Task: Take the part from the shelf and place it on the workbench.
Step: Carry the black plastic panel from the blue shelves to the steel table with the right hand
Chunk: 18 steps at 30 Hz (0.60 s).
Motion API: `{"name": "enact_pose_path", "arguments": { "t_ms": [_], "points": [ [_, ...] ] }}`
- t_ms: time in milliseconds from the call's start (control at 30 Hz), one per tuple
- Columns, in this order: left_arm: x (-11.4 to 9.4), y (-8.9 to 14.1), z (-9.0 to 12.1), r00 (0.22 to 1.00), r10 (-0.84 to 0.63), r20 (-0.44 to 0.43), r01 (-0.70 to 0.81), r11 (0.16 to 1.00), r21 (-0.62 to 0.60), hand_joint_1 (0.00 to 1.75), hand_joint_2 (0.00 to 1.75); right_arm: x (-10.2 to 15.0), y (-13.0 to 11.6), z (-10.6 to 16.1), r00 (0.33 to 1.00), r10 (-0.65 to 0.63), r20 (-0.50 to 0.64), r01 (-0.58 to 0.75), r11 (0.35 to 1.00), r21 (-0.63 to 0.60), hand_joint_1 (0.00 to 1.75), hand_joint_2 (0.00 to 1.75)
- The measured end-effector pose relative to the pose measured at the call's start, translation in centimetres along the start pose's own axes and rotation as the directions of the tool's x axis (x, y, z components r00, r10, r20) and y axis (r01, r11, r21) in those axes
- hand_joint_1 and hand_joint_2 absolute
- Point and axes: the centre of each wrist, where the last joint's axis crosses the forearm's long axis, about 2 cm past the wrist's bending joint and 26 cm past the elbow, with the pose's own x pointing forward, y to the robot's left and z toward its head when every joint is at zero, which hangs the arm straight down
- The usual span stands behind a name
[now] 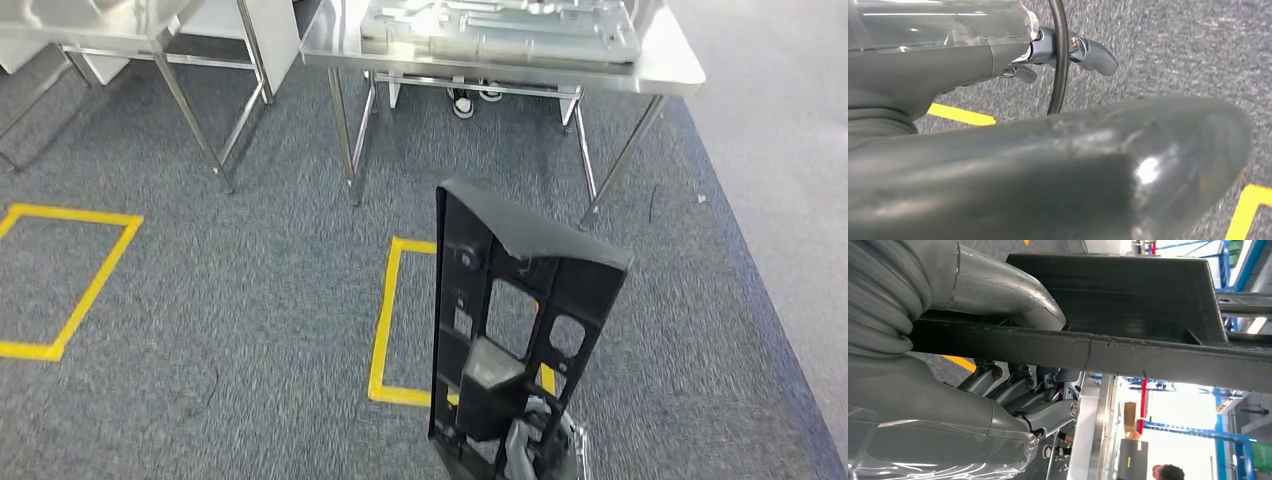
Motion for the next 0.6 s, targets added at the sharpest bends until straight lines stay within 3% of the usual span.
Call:
{"name": "enact_pose_path", "arguments": {
  "t_ms": [600],
  "points": [
    [-0.11, -0.14, 0.08, 1.0, 0.0, -0.006, 0.0, 1.0, -0.003, 0.0, 0.0, -0.06, -0.11, 0.25, 1.0, 0.01, -0.011, -0.01, 1.0, -0.005, 1.75, 1.75]
  ]
}}
